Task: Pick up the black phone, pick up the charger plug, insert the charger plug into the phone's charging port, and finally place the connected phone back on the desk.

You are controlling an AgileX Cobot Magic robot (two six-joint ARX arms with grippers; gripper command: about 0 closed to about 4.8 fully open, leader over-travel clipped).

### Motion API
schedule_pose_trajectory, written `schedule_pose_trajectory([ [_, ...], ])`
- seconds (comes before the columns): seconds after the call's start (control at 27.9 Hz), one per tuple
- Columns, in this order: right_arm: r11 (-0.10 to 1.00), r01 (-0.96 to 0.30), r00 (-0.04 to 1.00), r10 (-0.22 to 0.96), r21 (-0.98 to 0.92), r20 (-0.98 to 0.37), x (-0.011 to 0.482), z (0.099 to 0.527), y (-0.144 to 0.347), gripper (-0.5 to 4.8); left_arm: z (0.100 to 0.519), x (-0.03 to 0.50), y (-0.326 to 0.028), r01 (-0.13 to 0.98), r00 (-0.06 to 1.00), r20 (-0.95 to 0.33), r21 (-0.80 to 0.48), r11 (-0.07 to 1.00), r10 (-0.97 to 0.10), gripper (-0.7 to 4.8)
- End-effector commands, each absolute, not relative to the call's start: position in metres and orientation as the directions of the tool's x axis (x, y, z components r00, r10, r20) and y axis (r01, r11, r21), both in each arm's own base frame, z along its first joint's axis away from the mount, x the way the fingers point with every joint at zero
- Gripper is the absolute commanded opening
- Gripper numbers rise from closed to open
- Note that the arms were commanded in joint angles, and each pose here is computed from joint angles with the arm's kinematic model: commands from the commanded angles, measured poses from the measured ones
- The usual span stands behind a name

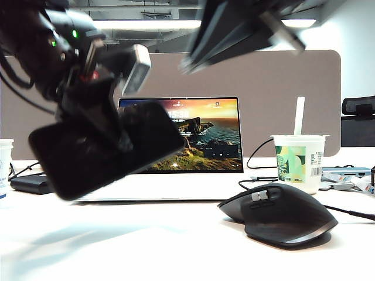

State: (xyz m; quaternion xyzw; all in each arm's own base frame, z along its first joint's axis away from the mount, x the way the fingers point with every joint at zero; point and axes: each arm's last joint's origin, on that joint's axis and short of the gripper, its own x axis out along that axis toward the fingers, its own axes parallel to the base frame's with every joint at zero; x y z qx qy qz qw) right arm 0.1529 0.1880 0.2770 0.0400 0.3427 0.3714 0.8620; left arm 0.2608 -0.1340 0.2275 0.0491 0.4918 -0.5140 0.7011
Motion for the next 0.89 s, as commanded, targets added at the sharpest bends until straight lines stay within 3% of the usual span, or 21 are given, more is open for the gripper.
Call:
schedule_pose_trajectory([
  [0.04,0.791,-0.578,0.554,0.560,0.200,-0.616,0.150,0.282,0.162,-0.06,0.249,0.259,-0.133,0.807,0.062,-0.685,-0.393,0.440,-0.726,-0.06],
  [0.25,0.822,-0.561,0.591,0.482,0.099,-0.647,0.153,0.290,0.122,-0.05,0.284,0.250,-0.130,0.859,0.194,-0.589,-0.285,0.426,-0.784,-0.06],
  [0.54,0.775,-0.631,0.511,0.459,0.046,-0.727,0.161,0.283,0.090,-0.05,0.329,0.229,-0.121,0.902,0.322,-0.434,-0.128,0.412,-0.841,-0.06],
  [0.75,0.609,-0.766,0.527,0.416,-0.203,-0.742,0.161,0.282,0.087,-0.05,0.354,0.214,-0.114,0.913,0.375,-0.330,-0.033,0.407,-0.866,-0.06],
  [0.82,0.502,-0.820,0.500,0.394,-0.274,-0.771,0.162,0.277,0.087,-0.04,0.368,0.206,-0.111,0.907,0.395,-0.264,-0.035,0.419,-0.880,-0.06],
  [0.89,0.468,-0.836,0.475,0.354,-0.287,-0.806,0.165,0.271,0.087,-0.04,0.376,0.200,-0.108,0.906,0.405,-0.218,-0.034,0.422,-0.888,-0.06],
])
